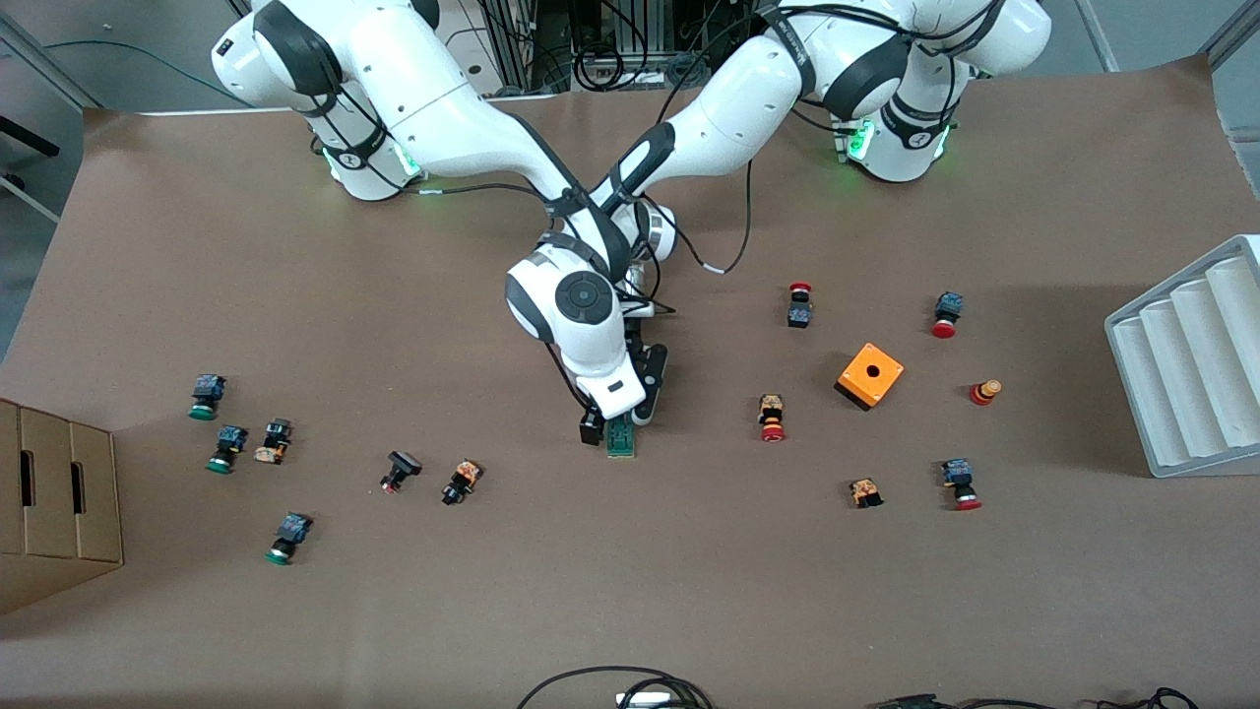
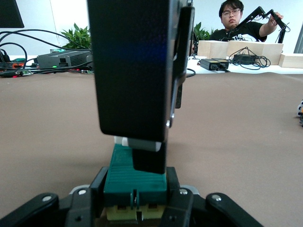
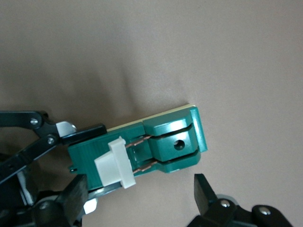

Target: Close load switch with both arms

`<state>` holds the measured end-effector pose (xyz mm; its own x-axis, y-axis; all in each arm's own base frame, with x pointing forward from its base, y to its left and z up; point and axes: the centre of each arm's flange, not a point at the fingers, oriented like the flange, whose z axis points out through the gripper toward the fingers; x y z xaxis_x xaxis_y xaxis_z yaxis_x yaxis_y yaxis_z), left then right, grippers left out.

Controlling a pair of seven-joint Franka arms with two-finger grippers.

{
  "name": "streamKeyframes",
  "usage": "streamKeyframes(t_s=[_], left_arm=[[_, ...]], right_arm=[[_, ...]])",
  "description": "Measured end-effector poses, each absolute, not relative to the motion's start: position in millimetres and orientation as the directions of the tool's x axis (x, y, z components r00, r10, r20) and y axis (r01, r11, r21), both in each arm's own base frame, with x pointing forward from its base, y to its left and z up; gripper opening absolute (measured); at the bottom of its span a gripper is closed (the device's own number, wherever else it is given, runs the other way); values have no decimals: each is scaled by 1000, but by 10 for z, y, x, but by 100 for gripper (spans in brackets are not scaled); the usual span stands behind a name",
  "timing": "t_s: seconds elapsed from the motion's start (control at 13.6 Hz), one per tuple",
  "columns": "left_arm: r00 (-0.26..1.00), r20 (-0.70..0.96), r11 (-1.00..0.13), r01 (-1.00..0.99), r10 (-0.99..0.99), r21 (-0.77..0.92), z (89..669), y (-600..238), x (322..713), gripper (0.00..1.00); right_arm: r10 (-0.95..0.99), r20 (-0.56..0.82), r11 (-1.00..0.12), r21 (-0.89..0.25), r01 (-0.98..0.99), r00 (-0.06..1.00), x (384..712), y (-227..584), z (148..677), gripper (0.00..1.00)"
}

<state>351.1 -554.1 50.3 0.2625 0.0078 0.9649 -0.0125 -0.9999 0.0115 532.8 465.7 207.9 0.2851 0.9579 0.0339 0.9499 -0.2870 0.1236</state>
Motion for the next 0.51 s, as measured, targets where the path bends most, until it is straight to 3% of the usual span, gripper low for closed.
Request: streamKeyframes(t_s=[0.51], left_arm=[[263,965,-1000,-12,8,12,502,-5541,3511,55]], right_arm=[[952,50,-307,135,942,303,5362,4671,2086,100]])
